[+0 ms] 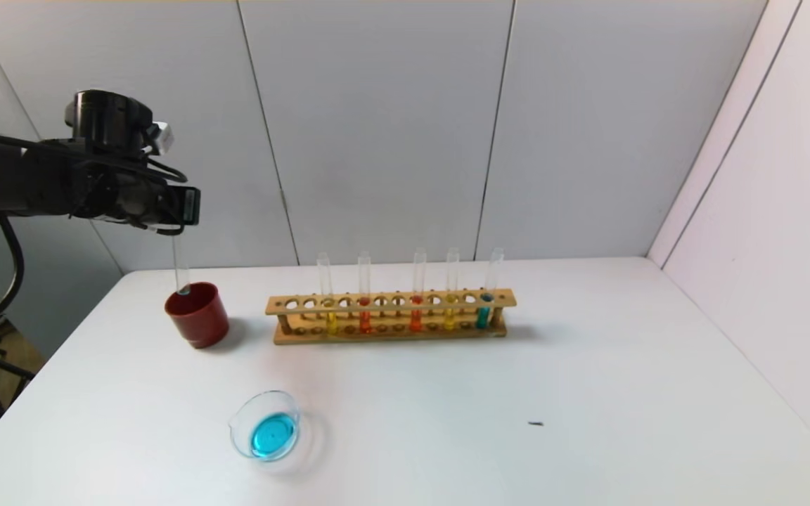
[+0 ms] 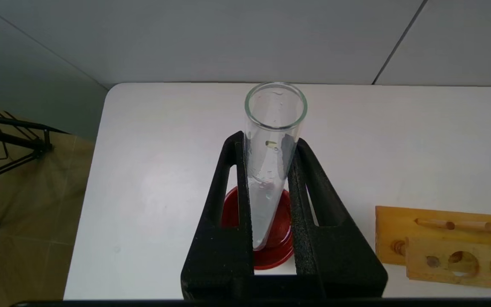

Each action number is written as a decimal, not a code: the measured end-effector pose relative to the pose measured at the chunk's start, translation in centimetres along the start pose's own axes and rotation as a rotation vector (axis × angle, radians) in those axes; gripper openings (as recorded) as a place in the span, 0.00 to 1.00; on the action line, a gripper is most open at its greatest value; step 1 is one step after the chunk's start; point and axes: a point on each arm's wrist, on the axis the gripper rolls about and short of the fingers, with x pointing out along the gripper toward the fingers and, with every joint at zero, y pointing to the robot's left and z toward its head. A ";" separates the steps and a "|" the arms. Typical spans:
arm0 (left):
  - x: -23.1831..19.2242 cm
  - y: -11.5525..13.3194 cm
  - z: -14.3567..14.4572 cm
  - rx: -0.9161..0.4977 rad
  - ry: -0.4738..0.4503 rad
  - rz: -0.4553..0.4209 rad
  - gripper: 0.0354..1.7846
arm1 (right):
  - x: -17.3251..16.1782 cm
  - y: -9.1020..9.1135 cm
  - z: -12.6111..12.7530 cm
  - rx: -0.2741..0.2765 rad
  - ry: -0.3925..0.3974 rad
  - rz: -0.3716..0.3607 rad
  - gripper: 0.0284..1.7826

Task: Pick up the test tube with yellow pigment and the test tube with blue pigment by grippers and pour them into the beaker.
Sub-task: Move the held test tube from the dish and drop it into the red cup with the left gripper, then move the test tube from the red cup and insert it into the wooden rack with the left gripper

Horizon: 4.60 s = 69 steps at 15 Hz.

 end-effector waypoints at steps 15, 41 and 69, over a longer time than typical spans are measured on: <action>2.5 -1.0 -4.1 -0.018 -0.021 -0.024 0.15 | 0.0 0.0 0.0 0.000 0.000 -0.001 0.98; -2.4 -5.1 -6.9 0.041 -0.089 -0.152 0.98 | 0.0 0.0 0.0 0.000 0.000 -0.001 0.98; -4.0 -16.7 -10.6 0.038 -0.124 -0.251 0.98 | 0.0 0.0 0.0 0.000 0.000 -0.001 0.98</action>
